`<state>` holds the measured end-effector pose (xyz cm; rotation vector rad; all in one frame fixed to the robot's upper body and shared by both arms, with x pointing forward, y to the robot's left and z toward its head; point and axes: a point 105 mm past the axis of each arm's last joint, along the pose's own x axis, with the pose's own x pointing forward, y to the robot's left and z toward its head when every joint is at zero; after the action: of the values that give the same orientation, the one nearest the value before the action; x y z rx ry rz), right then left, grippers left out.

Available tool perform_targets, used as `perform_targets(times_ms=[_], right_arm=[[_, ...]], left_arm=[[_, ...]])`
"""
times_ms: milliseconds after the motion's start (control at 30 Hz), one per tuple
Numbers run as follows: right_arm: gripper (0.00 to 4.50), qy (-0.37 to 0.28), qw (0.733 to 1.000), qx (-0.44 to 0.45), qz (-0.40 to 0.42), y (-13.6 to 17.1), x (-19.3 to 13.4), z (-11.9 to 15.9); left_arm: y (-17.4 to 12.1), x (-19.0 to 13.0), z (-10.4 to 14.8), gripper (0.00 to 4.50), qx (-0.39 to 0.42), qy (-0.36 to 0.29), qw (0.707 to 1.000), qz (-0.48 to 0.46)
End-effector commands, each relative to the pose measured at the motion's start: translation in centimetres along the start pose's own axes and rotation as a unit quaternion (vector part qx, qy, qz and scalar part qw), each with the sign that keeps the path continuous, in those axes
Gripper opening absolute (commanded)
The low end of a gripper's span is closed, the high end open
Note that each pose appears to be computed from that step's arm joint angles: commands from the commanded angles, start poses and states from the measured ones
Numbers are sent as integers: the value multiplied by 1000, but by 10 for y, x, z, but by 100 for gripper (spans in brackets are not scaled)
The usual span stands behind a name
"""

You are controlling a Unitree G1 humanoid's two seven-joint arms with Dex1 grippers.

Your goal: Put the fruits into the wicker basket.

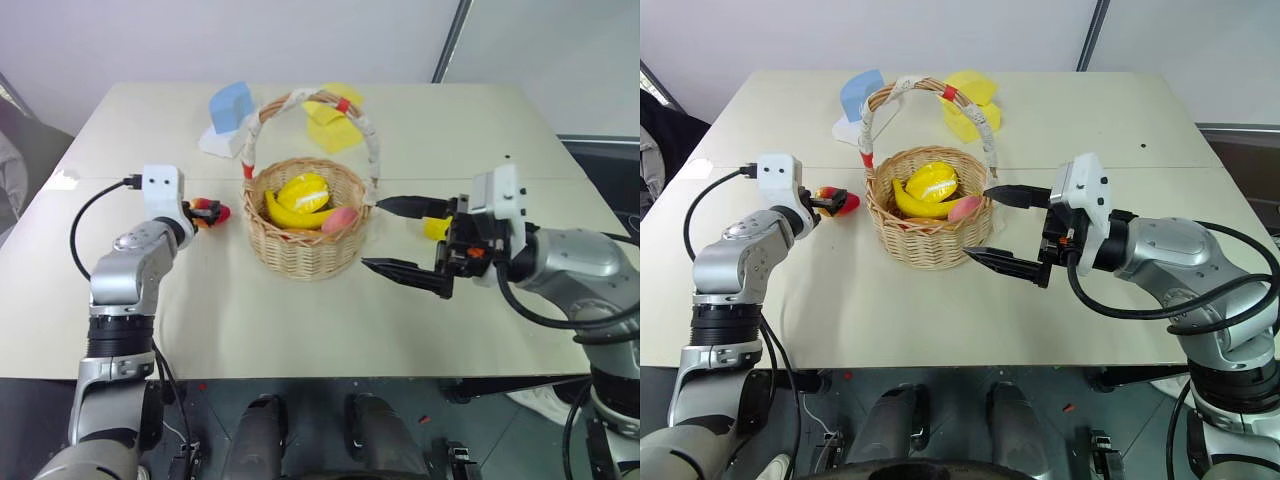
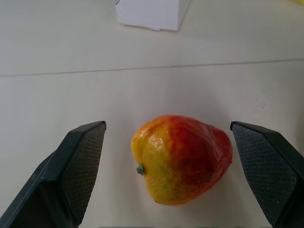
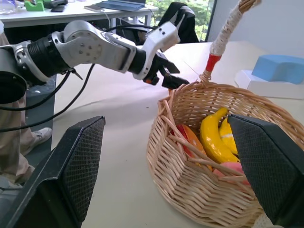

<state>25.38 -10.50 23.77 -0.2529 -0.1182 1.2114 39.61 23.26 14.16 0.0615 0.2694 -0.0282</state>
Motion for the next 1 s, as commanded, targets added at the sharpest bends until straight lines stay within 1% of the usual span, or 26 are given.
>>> perform_targets(times_ms=[33,100,167,200,267,300,400,500,567,600,667,700,800,900,933,1000], right_arm=[[432,-20,999,-21,13,8,5,12],[432,-22,999,-22,14,9,5,12],[450,-23,999,-23,14,9,6,12],[450,-23,999,-25,14,9,7,13],[450,-24,999,-27,16,9,8,13],[450,-24,999,-28,16,9,8,13],[450,-23,999,-32,17,9,9,14],[450,-20,999,-38,14,8,7,15],[450,-19,999,-39,11,6,6,15],[450,-17,999,-38,7,5,4,15],[450,-6,999,-34,-3,-1,-1,10],[450,1,999,-30,-9,-5,-4,7],[450,15,999,-10,-30,-17,-12,-5],[450,31,997,14,-69,-31,-21,-24],[450,38,995,14,-86,-37,-25,-30],[450,55,989,19,-138,-53,-33,-45]], left_arm=[[-7,3,5,450,12,1,1000,-10],[-10,4,3,450,2,6,1000,-18],[-9,6,2,396,-3,6,1000,-15],[-9,6,2,360,-3,6,1000,-13],[-8,6,2,260,-1,6,1000,-11],[-6,6,1,222,3,8,1000,-6],[7,0,4,222,15,-2,1000,15],[28,-25,26,222,27,-68,997,11],[30,-43,38,222,24,-107,994,-20],[25,-56,46,222,31,-132,989,-56],[5,-85,63,222,46,-177,973,-142],[-9,-99,71,222,47,-194,961,-191],[-53,-119,82,222,55,-204,932,-293],[-95,-119,80,222,82,-188,914,-349],[-105,-115,78,222,92,-182,913,-354],[-120,-102,77,222,85,-175,914,-356]])
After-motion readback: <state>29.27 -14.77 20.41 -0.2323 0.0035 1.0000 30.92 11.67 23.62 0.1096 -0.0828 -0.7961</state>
